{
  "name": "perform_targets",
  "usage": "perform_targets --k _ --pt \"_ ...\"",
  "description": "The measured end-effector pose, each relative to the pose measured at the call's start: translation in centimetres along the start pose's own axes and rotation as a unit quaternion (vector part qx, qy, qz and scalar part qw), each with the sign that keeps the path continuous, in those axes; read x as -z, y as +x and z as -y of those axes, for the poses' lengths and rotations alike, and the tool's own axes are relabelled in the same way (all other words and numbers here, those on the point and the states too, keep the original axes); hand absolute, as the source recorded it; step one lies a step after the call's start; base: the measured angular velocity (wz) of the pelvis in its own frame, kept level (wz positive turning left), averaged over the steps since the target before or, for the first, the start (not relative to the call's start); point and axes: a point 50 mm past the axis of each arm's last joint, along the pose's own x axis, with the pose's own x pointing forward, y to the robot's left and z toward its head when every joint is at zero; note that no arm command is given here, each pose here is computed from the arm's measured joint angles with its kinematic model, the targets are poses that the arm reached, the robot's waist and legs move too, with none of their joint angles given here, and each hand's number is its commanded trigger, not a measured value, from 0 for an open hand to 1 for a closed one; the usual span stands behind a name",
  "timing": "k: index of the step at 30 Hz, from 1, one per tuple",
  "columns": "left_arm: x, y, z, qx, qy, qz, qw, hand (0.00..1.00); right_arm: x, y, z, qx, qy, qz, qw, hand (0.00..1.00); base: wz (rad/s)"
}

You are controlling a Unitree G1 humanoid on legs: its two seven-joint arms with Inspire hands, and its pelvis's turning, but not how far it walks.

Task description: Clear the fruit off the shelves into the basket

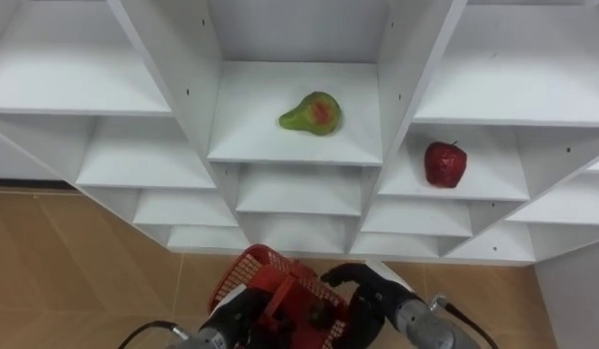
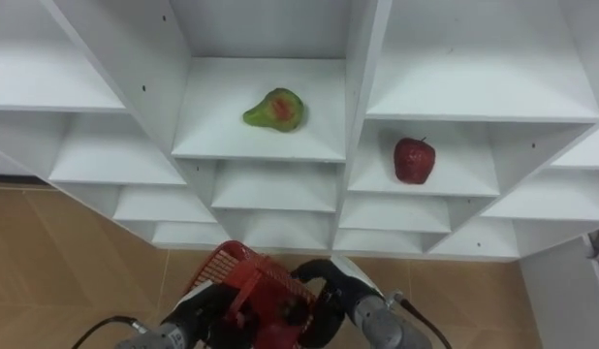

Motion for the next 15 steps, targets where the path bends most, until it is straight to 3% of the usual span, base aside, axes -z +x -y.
perform_targets --k 15 --pt "-0.6 0.3 1.0 0.048 0.018 0.008 0.999 1.0 0.4 0.0 -0.5 -0.017 0.003 -0.008 1.0 0.0 0.0"
